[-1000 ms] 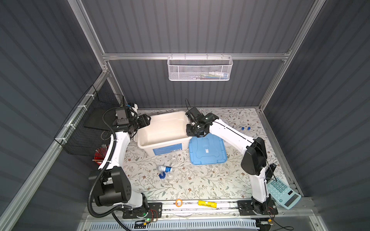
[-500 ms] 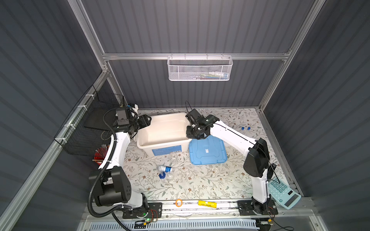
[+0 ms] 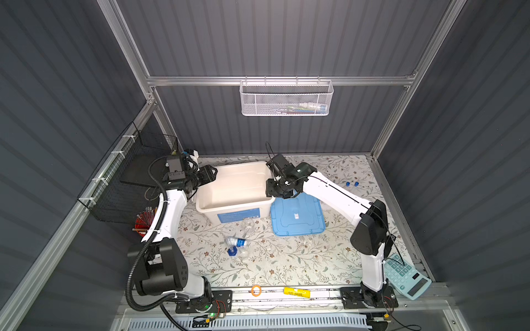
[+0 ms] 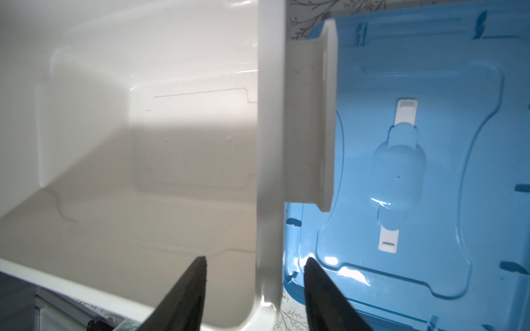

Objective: Organize the chemistry lab equipment

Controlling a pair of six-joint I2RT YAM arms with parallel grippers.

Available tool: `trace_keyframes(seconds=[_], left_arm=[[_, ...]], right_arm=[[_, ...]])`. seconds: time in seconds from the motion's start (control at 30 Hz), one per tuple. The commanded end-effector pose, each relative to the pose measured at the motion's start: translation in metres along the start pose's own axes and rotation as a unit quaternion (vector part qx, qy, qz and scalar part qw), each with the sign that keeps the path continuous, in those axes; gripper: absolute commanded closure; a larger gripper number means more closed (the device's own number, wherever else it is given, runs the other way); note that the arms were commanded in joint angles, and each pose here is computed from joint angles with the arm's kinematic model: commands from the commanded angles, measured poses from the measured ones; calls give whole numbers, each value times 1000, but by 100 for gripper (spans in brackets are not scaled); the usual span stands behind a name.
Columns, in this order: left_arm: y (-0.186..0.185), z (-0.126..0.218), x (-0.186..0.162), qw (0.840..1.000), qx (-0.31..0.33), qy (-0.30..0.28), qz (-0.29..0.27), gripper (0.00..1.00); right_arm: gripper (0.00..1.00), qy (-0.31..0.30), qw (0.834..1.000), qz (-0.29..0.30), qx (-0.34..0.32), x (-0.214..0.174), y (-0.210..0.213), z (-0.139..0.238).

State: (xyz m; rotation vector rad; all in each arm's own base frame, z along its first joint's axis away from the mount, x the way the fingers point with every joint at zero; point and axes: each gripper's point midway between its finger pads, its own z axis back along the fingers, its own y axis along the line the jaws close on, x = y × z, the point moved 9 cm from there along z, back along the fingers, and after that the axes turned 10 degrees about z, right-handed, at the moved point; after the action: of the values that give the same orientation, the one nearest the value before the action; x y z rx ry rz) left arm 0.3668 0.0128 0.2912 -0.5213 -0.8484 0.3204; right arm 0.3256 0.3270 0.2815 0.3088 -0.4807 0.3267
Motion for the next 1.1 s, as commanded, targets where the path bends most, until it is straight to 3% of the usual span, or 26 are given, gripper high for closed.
trace_keyframes(seconds=[0.0, 0.1, 0.17, 0.27, 0.43, 0.57, 0.83, 1.07], left_arm=[[-5, 8, 2, 1000, -16, -7, 1, 36], [-6, 11, 3, 1000, -16, -9, -1, 36], [-6, 11, 3, 1000, -13, -9, -2, 36], [-5, 11, 2, 1000, -9, -6, -1, 36], [-1, 8, -1, 1000, 3, -4, 6, 36], [1, 9, -2, 1000, 14, -2, 15, 36], [7, 15, -1, 998, 47, -3, 31, 37], [-4, 18, 1, 1000, 6, 7, 8, 36]], right_arm=[[42, -38, 996, 82, -8, 19, 0, 46], [44, -47, 990, 135, -7, 27, 1, 70], [44, -33, 984, 172, 32, 24, 7, 79], [44, 14, 973, 212, 95, 6, 19, 81], [47, 101, 954, 263, 100, -30, 36, 63], [49, 134, 951, 255, 116, -47, 47, 39], [54, 143, 955, 213, 146, -62, 54, 6], [52, 135, 971, 146, 129, -78, 46, -23]])
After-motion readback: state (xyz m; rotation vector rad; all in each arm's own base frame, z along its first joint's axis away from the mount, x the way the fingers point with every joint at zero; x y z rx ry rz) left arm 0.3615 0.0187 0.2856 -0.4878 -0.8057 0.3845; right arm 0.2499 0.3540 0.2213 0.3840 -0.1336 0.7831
